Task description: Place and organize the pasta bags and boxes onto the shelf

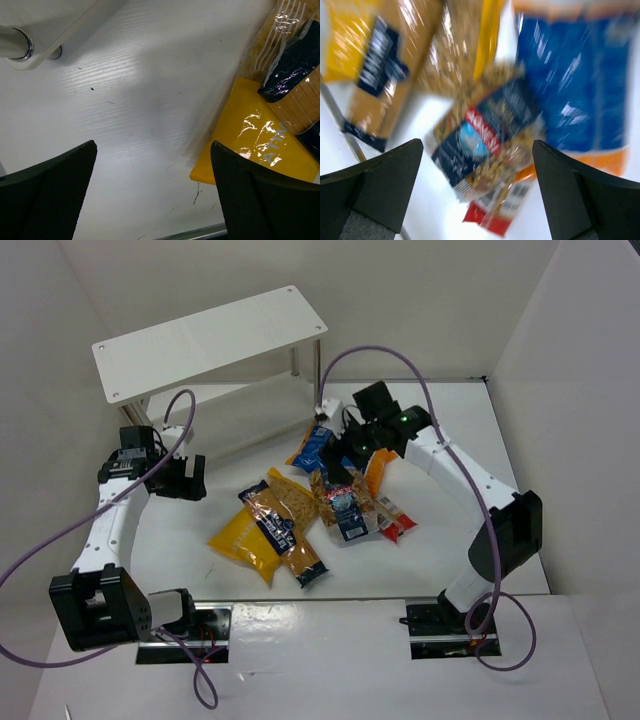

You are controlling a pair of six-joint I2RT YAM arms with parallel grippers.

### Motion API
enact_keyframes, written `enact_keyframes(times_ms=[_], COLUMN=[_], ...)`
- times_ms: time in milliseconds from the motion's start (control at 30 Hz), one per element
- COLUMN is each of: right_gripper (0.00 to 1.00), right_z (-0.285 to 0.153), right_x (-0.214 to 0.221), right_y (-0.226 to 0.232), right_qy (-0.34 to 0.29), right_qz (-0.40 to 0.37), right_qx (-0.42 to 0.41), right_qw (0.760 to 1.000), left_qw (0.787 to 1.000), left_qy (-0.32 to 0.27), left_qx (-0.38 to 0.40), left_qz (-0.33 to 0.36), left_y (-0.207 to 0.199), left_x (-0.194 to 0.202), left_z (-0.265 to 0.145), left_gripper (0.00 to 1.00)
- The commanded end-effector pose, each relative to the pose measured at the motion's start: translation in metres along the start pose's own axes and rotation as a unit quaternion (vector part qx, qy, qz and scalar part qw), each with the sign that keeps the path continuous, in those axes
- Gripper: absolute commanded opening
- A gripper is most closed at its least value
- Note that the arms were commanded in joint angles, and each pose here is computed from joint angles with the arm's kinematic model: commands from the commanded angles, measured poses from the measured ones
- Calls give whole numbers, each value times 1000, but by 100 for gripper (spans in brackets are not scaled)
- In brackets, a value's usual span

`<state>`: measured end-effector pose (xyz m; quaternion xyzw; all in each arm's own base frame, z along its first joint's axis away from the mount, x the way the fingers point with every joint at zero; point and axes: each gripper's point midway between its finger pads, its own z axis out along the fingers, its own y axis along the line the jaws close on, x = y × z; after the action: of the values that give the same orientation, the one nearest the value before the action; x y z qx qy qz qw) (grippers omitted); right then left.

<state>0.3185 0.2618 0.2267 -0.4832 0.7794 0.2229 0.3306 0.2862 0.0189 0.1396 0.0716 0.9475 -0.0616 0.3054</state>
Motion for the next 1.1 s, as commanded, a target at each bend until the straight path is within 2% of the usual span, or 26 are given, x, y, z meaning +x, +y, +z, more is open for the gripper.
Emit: enact_keyframes(times_ms=[0,133,300,633,1067], right_gripper=[99,100,100,100,100], right_z=[7,7,7,38,52], right_x=[39,87,115,123,144], right_y=[-6,-16,-27,-7,-29], right_qy=[39,60,51,32,34], right_qz=[24,73,131,181,197], right_qx=[44,64,67,-37,-8], right_qw=[998,993,988,982,980], left_qw=[999,999,998,998,999], left_qy=[-34,-42,-49,-48,-39], left_qx=[-1,-15,-26,-31,-31], left_qz=[26,24,22,21,16], left_y=[-2,1,4,6,9], left_x=[-18,-19,-21,-20,-18], left_z=[-8,-12,-12,-12,-8], left_gripper=[100,100,100,100,100])
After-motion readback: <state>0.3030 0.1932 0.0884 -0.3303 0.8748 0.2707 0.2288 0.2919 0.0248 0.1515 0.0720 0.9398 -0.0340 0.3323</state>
